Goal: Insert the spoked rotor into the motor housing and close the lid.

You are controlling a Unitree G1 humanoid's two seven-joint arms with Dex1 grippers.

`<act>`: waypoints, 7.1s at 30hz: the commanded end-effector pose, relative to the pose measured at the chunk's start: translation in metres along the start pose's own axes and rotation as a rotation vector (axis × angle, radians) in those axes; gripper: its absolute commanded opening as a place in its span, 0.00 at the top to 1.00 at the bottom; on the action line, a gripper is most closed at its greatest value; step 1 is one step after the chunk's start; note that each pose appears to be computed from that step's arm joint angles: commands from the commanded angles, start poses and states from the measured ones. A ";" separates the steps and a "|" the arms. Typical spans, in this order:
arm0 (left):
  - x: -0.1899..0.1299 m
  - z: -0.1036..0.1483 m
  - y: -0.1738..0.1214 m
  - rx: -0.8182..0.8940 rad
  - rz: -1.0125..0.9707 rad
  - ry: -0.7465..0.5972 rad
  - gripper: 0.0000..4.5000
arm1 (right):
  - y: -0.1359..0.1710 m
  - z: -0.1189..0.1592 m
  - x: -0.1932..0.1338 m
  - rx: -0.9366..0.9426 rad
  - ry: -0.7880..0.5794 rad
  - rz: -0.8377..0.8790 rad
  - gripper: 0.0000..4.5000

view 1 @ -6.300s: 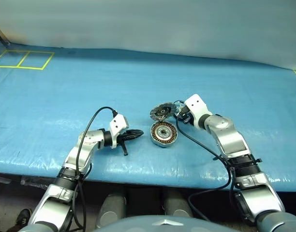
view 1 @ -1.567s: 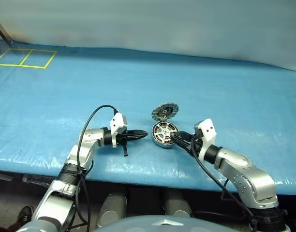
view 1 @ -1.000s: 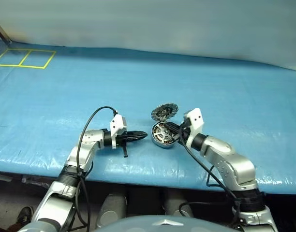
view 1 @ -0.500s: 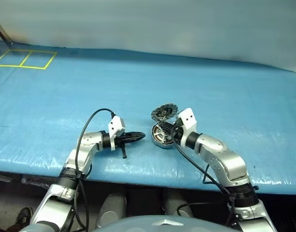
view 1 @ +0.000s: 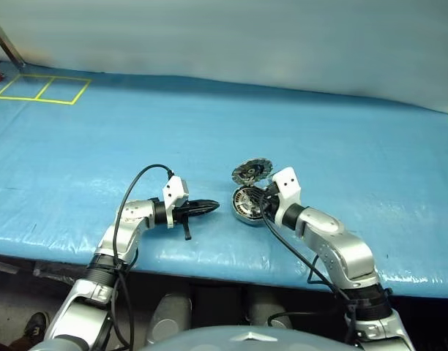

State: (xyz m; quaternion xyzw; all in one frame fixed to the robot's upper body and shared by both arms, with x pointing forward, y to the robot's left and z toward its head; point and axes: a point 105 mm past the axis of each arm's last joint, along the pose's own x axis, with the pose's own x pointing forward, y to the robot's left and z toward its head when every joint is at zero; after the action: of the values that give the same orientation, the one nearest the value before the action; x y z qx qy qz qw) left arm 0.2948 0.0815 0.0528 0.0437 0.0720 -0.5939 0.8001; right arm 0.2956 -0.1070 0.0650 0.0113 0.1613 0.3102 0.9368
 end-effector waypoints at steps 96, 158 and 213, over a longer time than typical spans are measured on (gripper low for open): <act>0.045 0.064 -0.007 0.064 -0.250 -0.061 1.00 | 0.002 0.030 -0.037 -0.077 -0.155 -0.076 0.50; -0.012 0.015 0.025 -0.136 0.240 -0.063 1.00 | 0.033 -0.003 -0.001 -0.112 0.066 -0.049 0.33; 0.010 0.023 0.014 -0.183 0.146 -0.104 1.00 | 0.013 -0.021 0.006 -0.198 0.137 -0.131 0.33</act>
State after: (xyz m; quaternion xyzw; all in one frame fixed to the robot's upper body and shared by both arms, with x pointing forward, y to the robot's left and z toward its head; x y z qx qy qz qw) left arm 0.3112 0.0814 0.0620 -0.0500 0.1014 -0.5071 0.8545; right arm 0.2877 -0.0868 0.0630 -0.1026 0.1567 0.2759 0.9428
